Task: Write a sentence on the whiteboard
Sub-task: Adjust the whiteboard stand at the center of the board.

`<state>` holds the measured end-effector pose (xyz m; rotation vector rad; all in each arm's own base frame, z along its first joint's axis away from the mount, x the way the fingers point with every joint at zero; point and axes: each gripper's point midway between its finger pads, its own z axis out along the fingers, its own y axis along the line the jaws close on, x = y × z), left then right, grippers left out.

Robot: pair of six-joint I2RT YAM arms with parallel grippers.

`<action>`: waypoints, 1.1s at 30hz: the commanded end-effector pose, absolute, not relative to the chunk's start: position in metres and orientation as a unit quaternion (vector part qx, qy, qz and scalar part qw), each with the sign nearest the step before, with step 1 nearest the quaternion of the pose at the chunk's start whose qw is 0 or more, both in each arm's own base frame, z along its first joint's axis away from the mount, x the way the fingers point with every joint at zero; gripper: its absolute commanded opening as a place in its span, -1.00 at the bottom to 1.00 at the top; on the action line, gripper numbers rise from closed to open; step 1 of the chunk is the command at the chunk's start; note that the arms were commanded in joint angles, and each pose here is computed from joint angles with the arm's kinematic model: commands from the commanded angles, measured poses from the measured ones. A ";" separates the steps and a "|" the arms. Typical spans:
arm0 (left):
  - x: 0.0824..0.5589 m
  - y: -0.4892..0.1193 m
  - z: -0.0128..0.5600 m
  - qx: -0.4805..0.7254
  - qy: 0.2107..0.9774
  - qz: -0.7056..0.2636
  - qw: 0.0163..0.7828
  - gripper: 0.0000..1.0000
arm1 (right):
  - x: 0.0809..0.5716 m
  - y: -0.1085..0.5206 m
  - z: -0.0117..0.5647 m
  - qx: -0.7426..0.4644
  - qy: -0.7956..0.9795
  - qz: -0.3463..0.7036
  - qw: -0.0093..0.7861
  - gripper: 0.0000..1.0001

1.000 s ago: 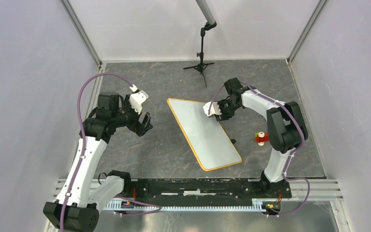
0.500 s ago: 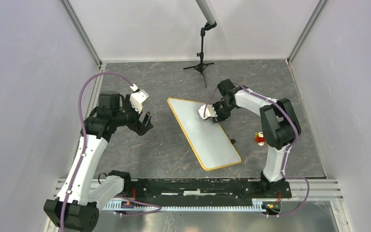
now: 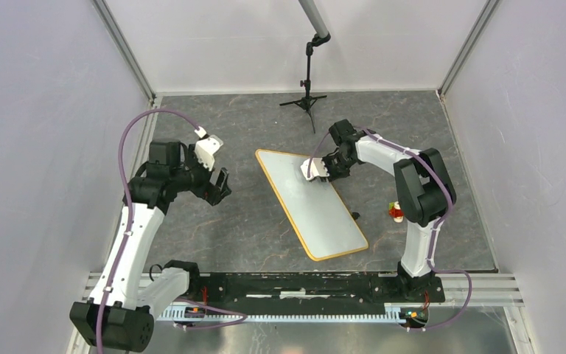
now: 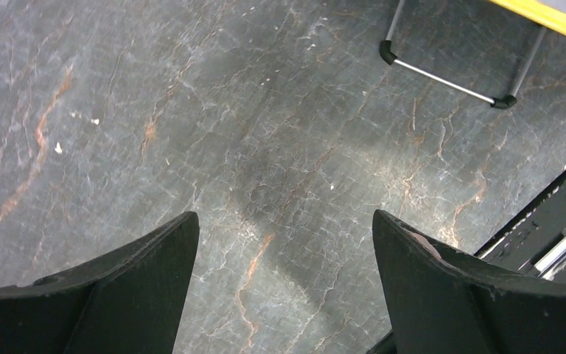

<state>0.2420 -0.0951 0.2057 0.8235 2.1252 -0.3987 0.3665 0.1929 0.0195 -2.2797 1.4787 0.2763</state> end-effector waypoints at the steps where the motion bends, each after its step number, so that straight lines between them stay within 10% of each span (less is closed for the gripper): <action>1: 0.260 -0.086 0.220 0.261 0.854 -0.162 0.420 0.86 | 0.341 0.189 0.011 -0.815 0.533 0.130 0.184 -0.99; 33: 0.292 -0.041 0.206 0.127 0.883 -0.155 0.425 0.82 | 0.366 0.160 0.020 -0.429 0.837 0.148 0.305 -1.00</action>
